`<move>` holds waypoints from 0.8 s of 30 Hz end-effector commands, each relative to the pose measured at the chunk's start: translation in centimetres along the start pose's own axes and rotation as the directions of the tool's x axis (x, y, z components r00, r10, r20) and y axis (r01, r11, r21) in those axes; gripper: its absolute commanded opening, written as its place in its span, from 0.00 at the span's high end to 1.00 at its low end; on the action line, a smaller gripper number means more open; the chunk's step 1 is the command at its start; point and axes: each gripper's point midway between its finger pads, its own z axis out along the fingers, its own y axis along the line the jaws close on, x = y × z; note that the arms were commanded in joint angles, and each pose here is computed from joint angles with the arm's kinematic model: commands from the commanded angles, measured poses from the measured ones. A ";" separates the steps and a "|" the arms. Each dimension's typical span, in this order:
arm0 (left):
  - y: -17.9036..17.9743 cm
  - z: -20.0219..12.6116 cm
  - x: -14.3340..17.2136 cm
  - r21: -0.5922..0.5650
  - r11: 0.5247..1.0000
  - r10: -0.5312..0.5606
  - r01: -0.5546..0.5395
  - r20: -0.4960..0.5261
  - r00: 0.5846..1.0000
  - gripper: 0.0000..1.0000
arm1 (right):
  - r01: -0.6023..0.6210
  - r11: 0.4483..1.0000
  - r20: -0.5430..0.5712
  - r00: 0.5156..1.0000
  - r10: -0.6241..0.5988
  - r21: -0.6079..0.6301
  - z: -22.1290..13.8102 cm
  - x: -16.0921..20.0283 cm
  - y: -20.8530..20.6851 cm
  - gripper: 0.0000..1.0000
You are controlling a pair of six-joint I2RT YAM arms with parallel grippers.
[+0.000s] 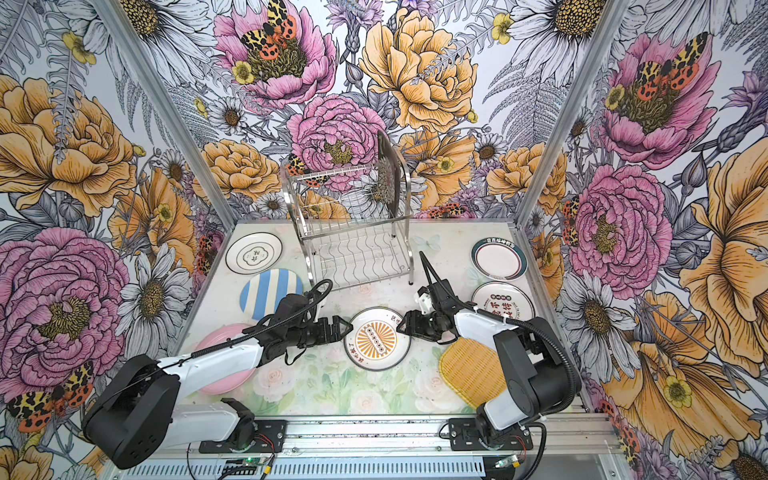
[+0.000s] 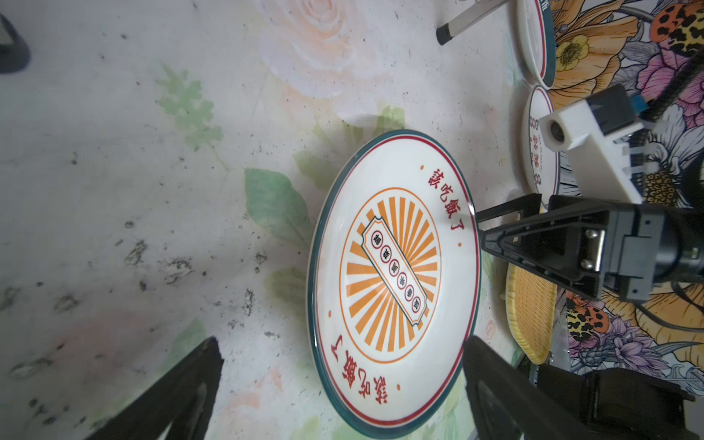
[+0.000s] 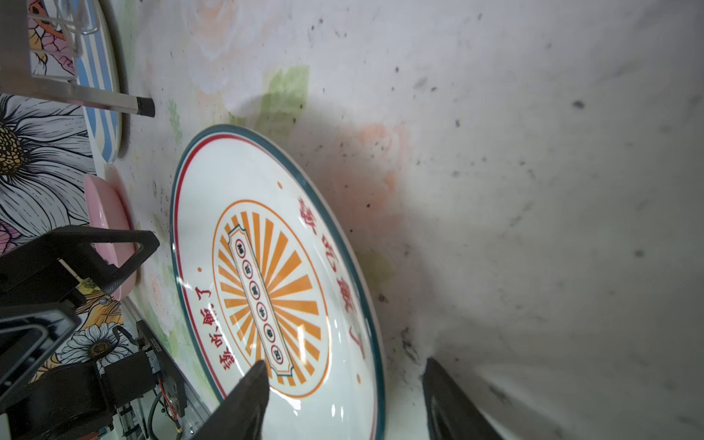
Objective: Load plates into a dish rack
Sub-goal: Move the plate to the center of the table, then pick up the plate from the center of the table.
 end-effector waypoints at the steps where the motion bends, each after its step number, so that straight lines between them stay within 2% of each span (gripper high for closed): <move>1: -0.2 -0.4 0.1 0.026 1.000 -0.007 0.007 -0.002 1.000 0.01 | 0.039 0.998 -0.022 0.999 -0.041 -0.053 0.3 0.2 0.3 0.38; 15: 0.0 -0.2 0.3 0.024 1.000 -0.017 0.018 -0.008 1.000 0.01 | 0.042 0.995 -0.047 0.998 -0.046 -0.087 1.7 0.3 0.2 0.58; 24: 0.1 -0.2 0.3 0.022 1.000 -0.021 0.021 -0.010 1.000 0.01 | 0.038 0.995 -0.044 0.998 -0.042 -0.090 2.2 0.4 -0.2 0.86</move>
